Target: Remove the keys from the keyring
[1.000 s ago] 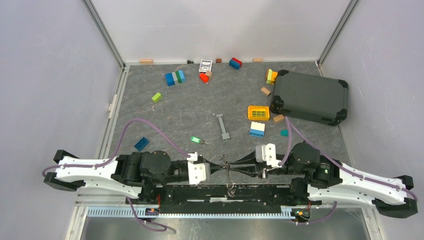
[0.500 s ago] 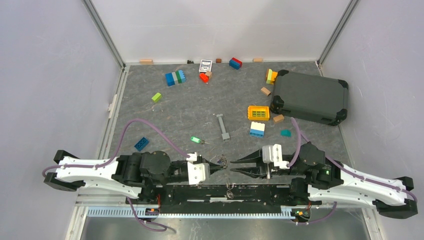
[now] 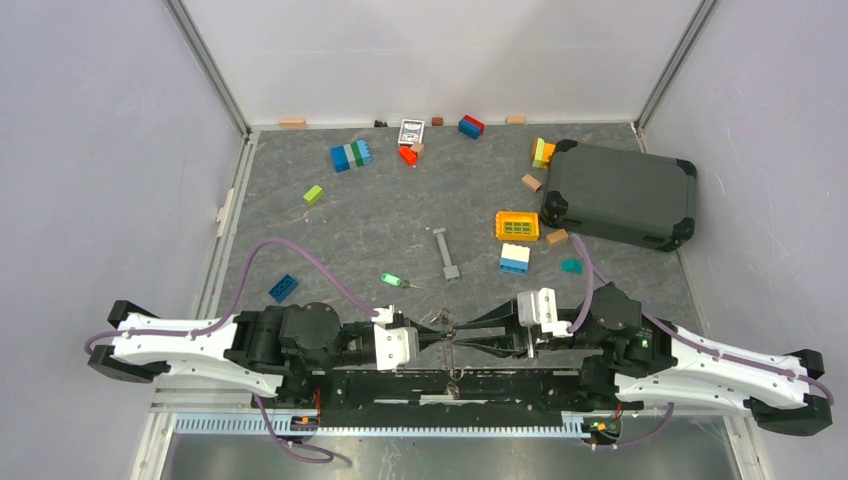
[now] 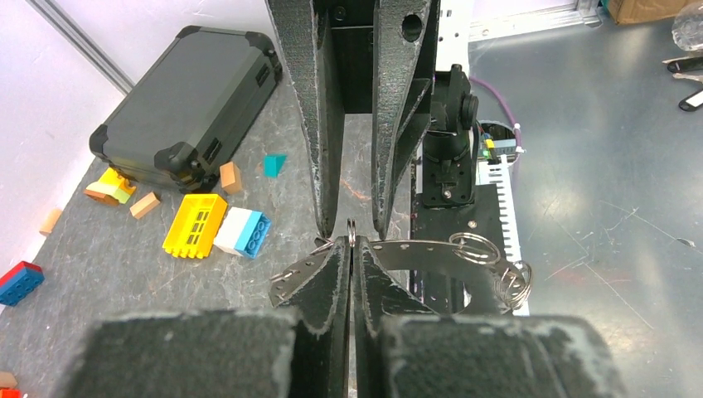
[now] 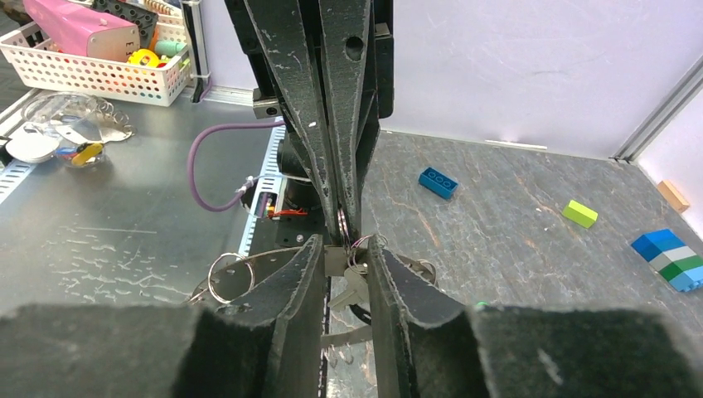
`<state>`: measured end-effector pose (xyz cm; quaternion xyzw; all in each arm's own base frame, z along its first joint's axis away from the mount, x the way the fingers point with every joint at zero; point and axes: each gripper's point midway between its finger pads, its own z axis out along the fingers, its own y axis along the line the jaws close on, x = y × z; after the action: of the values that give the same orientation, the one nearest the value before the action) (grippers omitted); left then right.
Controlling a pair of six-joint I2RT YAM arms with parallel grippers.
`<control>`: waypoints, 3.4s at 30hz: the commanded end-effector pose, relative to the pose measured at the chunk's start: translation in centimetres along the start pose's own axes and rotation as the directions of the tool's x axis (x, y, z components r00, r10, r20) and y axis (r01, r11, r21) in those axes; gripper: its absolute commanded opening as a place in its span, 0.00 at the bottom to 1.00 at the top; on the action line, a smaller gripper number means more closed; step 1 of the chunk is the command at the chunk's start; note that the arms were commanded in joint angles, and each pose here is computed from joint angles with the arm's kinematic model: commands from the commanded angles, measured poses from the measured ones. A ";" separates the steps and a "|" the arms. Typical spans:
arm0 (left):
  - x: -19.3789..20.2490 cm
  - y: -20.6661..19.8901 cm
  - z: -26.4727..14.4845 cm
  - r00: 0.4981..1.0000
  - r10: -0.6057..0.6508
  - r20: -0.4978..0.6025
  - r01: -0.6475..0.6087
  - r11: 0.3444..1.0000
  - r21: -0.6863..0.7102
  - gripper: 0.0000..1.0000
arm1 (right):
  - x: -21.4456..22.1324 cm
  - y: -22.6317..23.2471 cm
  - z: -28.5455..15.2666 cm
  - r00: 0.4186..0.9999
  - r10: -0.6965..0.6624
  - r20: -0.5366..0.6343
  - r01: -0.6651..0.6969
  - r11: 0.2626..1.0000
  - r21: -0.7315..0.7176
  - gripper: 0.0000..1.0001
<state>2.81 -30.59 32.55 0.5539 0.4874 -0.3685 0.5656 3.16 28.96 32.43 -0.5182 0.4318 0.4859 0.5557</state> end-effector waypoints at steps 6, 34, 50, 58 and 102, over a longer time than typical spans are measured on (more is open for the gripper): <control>-3.2 0.2 -0.6 0.990 -0.046 0.131 0.045 0.999 0.006 0.02 | -0.4 0.0 0.5 1.000 0.003 0.026 -0.003 1.000 -0.006 0.27; -3.3 -0.6 -0.4 0.988 -0.050 0.145 0.044 0.998 0.046 0.02 | -0.8 -0.1 0.9 0.999 0.001 0.038 -0.001 1.000 -0.007 0.00; -1.4 1.1 -1.5 0.999 -0.026 -0.023 0.025 0.999 -0.029 0.35 | 0.4 -0.4 0.5 0.997 -0.006 -0.080 0.005 1.000 -0.001 0.00; -0.2 1.1 -1.1 0.993 0.007 -0.121 -0.010 1.000 -0.024 0.33 | 0.8 -0.7 0.4 0.994 0.002 -0.111 0.000 1.000 0.017 0.00; 2.6 2.4 -0.5 0.980 -0.099 -0.170 0.069 0.982 -0.177 0.20 | 3.2 -2.4 -0.3 0.986 0.043 -0.163 -0.020 0.990 0.139 0.00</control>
<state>4.90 -29.69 28.94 0.5725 0.5708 -0.2747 0.5205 5.01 28.90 29.14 -0.5351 0.5070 0.4252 0.5252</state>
